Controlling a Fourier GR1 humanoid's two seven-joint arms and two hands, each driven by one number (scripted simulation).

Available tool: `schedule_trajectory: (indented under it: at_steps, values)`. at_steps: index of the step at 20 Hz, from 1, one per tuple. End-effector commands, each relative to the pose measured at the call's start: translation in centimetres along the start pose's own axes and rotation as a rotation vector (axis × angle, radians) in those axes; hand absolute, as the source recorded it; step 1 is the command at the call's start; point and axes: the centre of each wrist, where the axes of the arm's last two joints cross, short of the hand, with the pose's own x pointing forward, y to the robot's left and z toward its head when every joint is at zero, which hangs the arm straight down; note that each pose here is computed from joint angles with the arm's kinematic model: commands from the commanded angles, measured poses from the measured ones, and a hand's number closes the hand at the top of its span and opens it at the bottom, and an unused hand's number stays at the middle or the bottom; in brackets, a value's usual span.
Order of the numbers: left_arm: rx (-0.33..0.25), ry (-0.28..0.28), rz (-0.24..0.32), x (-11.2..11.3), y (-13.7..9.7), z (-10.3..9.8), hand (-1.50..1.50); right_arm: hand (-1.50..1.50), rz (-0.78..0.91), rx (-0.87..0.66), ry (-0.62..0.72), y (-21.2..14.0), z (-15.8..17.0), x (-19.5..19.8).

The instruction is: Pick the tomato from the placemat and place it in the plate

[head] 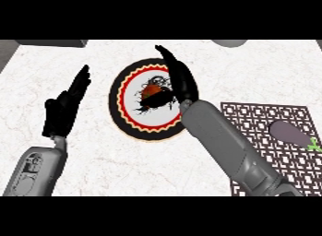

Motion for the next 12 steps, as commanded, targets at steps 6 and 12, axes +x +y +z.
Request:
schedule_trajectory:
  at_steps: [6, 12]
  values:
    - [0.043, 0.027, 0.014, -1.0, 0.6, 0.5, 0.0, -1.5, -0.183, -0.193, 0.042, -7.5, 0.0, -5.0]
    - [0.045, 0.033, 0.013, -1.0, -0.9, 0.8, 0.0, -1.5, -0.197, -0.169, 0.051, -13.0, 1.1, -8.9]
